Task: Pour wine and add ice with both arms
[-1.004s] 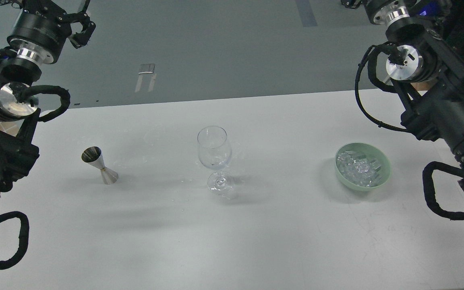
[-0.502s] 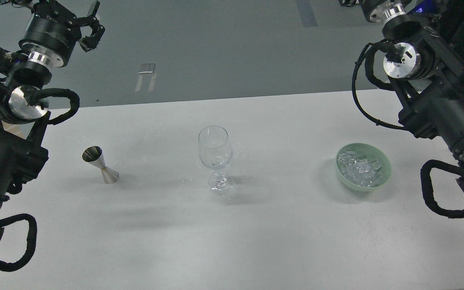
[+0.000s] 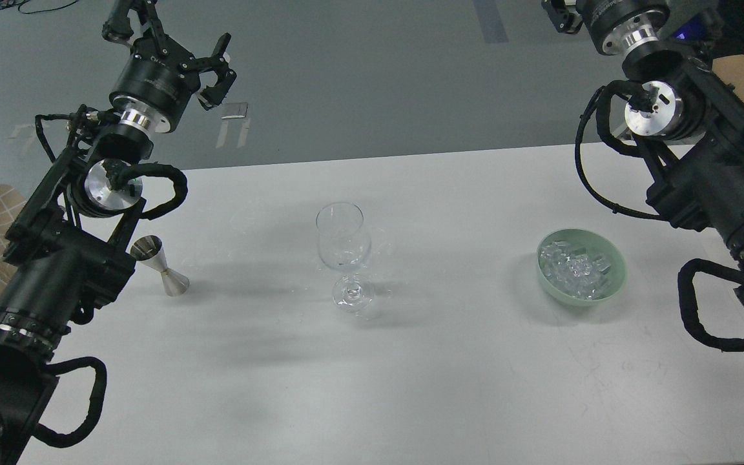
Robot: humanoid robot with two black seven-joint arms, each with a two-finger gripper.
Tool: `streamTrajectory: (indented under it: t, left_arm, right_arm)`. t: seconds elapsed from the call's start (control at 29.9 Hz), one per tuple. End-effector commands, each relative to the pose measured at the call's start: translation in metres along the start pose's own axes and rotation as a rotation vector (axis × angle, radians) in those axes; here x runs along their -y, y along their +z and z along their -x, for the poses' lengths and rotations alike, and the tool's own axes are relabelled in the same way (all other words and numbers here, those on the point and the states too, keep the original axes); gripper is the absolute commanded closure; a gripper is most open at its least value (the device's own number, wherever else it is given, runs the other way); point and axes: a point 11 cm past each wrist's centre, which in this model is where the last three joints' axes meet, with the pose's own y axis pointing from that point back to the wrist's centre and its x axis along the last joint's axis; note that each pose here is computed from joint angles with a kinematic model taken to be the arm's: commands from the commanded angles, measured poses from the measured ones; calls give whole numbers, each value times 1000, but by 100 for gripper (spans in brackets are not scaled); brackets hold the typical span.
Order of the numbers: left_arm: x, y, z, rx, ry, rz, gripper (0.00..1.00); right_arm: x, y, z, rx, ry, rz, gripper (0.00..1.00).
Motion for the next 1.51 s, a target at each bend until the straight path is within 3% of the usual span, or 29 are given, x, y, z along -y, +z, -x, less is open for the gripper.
streamTrajectory:
  t: [0.0, 0.23, 0.7, 0.94, 1.1, 1.31, 1.47]
  left_arm:
    - [-1, -3, 0, -1, -1, -8, 2]
    - [-1, 1, -2, -9, 13, 2, 2]
    - [0, 35, -2, 139, 3, 4, 2]
    - [-39, 87, 12, 472, -113, -73, 2]
    - [-75, 108, 5, 543, -103, -98, 2]
    - [-122, 146, -15, 248, 36, 26, 2]
    - [-179, 137, -35, 123, 148, -68, 3]
  right_arm:
    - [-3, 4, -8, -1, 16, 12, 0]
    - [-12, 6, -24, -2, 31, 21, 0]
    - [2, 14, 14, 39, -30, 16, 0]
    - [-2, 12, 13, 35, -43, 10, 0]
    - [-2, 16, 19, 40, -55, 13, 0]
    - [-2, 19, 20, 32, -62, 22, 0]
    - [-3, 20, 20, 31, -61, 27, 0]
